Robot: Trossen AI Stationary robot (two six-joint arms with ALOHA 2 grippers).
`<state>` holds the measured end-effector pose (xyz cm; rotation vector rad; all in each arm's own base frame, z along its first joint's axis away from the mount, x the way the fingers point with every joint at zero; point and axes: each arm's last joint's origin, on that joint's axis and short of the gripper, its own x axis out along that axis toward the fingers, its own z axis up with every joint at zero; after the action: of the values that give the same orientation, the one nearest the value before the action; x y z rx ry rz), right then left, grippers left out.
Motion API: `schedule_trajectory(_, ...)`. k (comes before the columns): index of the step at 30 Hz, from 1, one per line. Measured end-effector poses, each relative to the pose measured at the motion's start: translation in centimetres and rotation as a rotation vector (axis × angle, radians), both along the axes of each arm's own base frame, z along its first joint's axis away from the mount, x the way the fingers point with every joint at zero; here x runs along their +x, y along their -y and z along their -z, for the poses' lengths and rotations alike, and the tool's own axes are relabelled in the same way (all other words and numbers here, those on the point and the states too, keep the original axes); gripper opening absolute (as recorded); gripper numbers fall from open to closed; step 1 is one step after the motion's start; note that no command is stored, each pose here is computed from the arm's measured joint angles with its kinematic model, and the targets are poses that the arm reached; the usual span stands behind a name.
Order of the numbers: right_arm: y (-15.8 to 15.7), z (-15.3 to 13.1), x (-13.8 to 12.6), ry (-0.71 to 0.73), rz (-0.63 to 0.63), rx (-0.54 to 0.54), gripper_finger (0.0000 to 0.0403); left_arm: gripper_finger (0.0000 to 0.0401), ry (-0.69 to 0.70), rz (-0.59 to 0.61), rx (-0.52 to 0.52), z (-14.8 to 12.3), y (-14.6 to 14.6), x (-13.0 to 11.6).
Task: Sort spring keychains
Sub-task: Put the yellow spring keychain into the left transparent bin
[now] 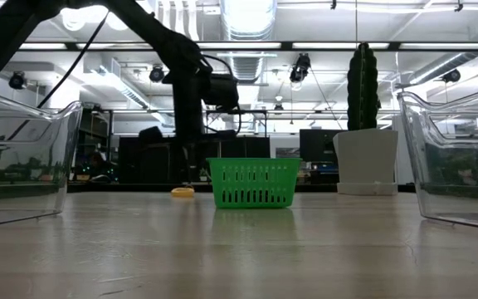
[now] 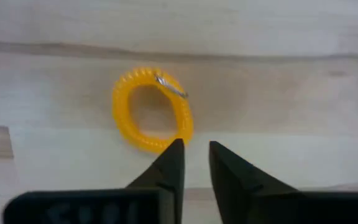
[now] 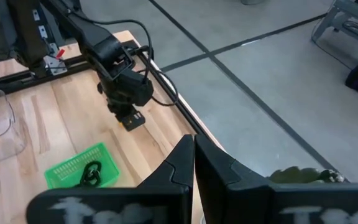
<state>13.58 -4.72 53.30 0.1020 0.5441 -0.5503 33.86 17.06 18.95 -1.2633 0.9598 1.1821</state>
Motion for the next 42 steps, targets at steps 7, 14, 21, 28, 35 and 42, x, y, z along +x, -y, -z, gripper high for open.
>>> schedule_trajectory(7, 0.1, 0.4, 0.3, -0.023, -0.003, 0.003, 0.0008, 0.0135, -0.02, 0.011, 0.009, 0.4, 0.2, -0.2)
schedule_trajectory(14, 0.1, 0.7, 0.5, -0.04, -0.01, -0.004, 0.0008, 0.0153, -0.033, 0.07, 0.047, 0.9, 0.2, -0.2)
schedule_trajectory(21, 0.2, 0.6, 0.5, -0.033, -0.01, -0.007, 0.0008, 0.0153, -0.068, 0.105, 0.034, 2.0, 0.8, -0.6)
schedule_trajectory(28, 0.2, 0.6, 0.6, -0.029, -0.006, -0.001, 0.0008, 0.0126, -0.085, 0.137, 0.025, 3.1, 1.1, -1.2)
schedule_trajectory(35, 0.2, 0.6, 0.6, -0.024, 0.0, 0.006, 0.0008, 0.0026, -0.095, 0.134, 0.017, 3.1, 1.1, -1.3)
schedule_trajectory(42, 0.2, 0.6, 0.7, -0.016, 0.003, 0.01, 0.0008, 0.0006, -0.019, 0.184, -0.025, 1.7, 1.4, -0.3)
